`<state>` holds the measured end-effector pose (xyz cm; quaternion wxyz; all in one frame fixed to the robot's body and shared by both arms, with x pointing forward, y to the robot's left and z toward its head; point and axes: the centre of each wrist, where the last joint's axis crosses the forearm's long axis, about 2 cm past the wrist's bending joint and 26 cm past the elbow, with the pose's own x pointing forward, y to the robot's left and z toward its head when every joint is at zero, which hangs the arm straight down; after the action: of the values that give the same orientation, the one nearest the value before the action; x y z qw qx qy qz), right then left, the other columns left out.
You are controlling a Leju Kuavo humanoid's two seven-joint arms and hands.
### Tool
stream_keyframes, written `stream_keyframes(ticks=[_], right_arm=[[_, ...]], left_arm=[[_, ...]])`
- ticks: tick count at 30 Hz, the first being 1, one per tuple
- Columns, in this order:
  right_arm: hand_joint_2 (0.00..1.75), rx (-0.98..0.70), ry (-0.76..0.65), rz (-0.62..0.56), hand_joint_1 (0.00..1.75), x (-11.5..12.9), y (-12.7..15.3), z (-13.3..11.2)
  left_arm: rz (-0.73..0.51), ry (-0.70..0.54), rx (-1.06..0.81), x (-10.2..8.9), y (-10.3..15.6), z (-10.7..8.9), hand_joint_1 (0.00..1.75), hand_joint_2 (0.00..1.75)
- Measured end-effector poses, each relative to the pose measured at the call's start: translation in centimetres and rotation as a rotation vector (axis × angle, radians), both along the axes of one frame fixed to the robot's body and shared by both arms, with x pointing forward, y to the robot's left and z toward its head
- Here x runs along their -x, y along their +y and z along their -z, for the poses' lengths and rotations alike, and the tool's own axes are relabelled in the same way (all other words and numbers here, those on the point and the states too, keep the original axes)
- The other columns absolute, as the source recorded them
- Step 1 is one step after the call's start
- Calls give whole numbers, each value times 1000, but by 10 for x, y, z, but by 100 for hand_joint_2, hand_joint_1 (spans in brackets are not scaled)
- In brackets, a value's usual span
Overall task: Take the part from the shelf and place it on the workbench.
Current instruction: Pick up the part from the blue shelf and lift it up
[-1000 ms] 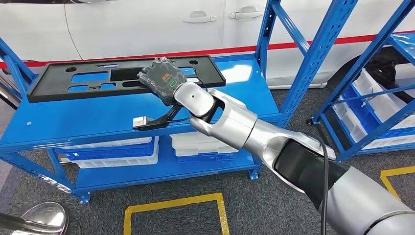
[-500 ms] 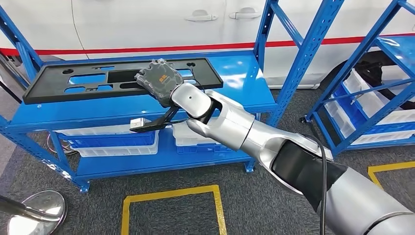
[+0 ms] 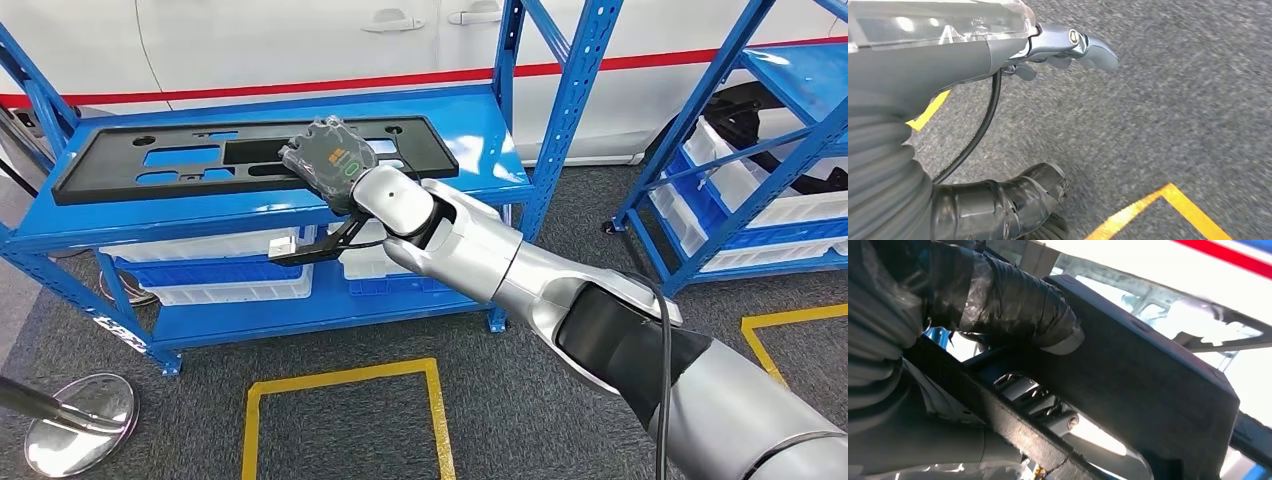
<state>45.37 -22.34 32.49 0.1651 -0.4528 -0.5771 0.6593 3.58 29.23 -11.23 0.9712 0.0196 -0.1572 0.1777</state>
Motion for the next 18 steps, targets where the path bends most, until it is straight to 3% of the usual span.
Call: stream_keyframes(ticks=[18], right_arm=[[175,-28,19,-7,175,0,1,0]], left_arm=[[-11,4,-3,1,1,0,0,175]])
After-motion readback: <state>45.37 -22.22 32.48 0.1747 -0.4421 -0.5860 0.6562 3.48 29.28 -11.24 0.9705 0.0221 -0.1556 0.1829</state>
